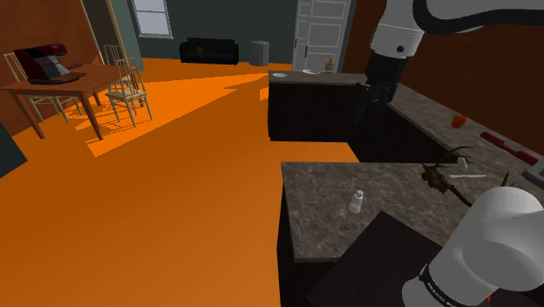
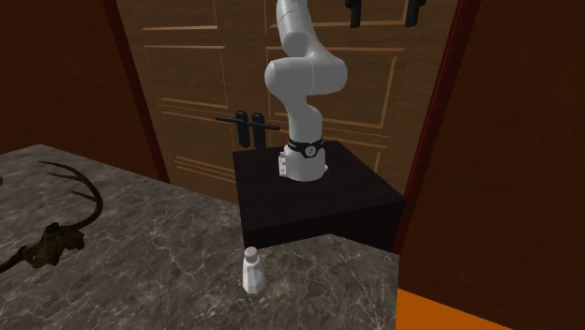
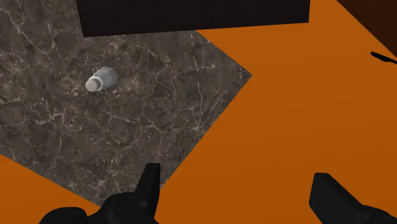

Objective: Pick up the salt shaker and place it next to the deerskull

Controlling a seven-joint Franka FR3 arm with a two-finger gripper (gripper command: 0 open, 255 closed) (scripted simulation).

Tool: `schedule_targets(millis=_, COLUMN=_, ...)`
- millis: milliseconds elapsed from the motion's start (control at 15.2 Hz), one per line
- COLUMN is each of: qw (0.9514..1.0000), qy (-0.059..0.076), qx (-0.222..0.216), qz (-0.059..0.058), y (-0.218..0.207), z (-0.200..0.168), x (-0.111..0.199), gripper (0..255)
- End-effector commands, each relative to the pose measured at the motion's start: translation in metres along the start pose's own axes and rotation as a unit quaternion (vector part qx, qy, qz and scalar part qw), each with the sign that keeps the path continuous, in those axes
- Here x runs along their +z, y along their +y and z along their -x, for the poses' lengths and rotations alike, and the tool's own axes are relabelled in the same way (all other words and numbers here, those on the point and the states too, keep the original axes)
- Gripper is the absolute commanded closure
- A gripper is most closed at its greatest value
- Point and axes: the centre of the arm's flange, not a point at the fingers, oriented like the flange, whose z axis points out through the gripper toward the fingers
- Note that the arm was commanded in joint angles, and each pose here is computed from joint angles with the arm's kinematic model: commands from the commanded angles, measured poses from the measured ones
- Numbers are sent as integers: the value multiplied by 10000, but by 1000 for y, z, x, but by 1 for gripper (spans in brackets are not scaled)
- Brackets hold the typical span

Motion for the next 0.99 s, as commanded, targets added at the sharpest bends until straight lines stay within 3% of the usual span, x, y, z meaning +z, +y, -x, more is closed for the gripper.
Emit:
schedule_targets(millis=0, qw=10000, qy=0, qx=0, qz=0, y=0, z=0, x=0, gripper=0)
schedule_targets(millis=924, qw=9996, qy=-111, qx=86, qz=243, y=85, z=-18, x=159, gripper=0)
